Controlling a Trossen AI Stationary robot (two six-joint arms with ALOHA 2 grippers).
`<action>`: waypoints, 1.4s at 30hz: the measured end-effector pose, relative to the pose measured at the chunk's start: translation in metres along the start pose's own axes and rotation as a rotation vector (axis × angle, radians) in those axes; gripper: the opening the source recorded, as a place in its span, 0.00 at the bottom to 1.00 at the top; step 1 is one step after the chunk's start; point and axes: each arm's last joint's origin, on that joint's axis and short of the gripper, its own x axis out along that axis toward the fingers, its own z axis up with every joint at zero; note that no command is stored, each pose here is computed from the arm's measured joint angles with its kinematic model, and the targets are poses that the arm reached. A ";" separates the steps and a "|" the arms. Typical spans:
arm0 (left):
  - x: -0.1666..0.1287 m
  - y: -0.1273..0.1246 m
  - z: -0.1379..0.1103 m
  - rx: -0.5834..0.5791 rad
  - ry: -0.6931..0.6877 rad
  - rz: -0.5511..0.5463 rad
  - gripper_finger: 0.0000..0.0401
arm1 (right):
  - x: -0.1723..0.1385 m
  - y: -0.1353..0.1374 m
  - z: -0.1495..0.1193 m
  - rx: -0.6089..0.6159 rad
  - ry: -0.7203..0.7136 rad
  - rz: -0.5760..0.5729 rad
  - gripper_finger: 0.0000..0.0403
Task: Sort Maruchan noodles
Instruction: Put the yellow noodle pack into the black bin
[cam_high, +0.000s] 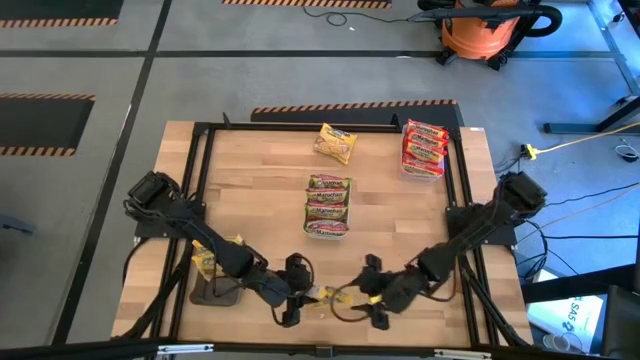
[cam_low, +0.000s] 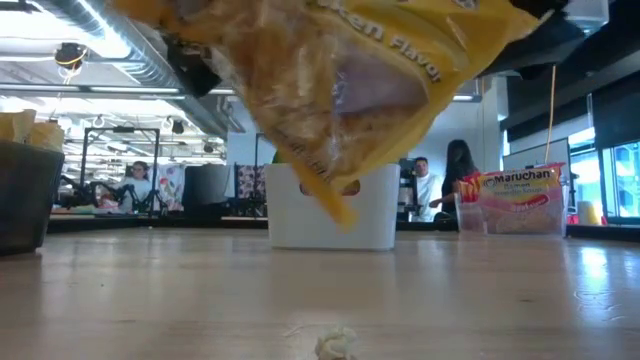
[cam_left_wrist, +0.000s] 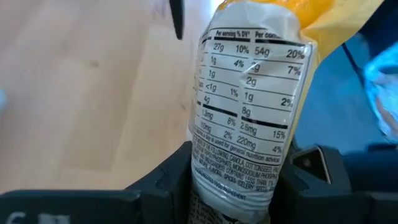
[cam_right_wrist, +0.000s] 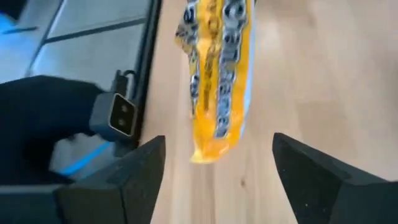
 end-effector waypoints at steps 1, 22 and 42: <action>-0.001 -0.001 0.000 0.005 -0.015 0.013 0.32 | -0.003 0.002 -0.005 -0.007 -0.015 -0.024 0.69; -0.009 -0.009 0.018 0.117 -0.437 0.092 0.32 | -0.002 -0.012 -0.067 -0.001 -0.616 0.032 0.66; -0.013 -0.015 0.026 0.146 -0.511 0.015 0.32 | -0.004 -0.006 -0.039 -0.127 -0.732 -0.032 0.66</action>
